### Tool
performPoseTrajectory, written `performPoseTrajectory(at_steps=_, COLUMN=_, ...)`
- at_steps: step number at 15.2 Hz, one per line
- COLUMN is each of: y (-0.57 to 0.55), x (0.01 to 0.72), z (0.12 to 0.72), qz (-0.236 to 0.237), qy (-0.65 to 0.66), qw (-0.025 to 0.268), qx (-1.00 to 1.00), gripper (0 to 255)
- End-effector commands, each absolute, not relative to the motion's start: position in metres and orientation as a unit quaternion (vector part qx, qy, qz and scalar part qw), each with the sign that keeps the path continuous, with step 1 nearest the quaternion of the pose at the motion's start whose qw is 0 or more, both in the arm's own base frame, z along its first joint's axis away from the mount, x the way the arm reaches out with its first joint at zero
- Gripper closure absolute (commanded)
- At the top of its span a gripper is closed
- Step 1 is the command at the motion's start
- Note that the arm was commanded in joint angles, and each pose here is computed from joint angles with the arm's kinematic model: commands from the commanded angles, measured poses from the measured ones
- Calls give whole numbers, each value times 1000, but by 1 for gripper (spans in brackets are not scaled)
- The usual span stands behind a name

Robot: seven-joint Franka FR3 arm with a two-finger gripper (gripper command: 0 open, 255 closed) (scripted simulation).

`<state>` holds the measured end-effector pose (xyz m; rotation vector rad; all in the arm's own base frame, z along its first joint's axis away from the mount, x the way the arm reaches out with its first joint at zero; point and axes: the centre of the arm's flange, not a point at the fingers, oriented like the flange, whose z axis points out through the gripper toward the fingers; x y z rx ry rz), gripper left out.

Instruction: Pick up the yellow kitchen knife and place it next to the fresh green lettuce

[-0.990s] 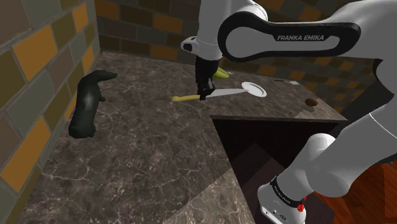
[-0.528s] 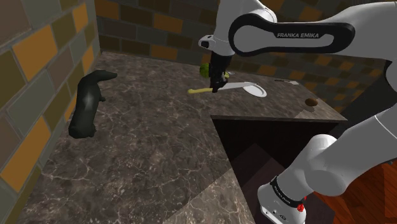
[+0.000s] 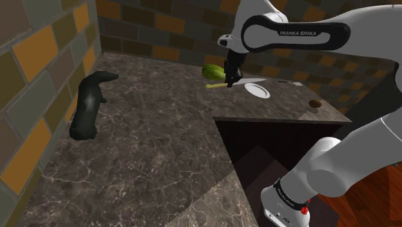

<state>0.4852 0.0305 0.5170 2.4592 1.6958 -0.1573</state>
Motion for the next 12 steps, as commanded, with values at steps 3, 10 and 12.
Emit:
performPoseTrajectory(at_steps=3, y=-21, x=492, z=516, qz=-52, qy=566, qw=75, qx=819, gripper=255)
performPoseTrajectory(at_steps=10, y=-111, x=508, z=516, qz=-52, qy=566, qw=75, qx=819, gripper=255)
performPoseTrajectory(at_steps=12, y=-111, x=508, z=506, qz=-52, qy=566, qw=75, qx=819, gripper=255)
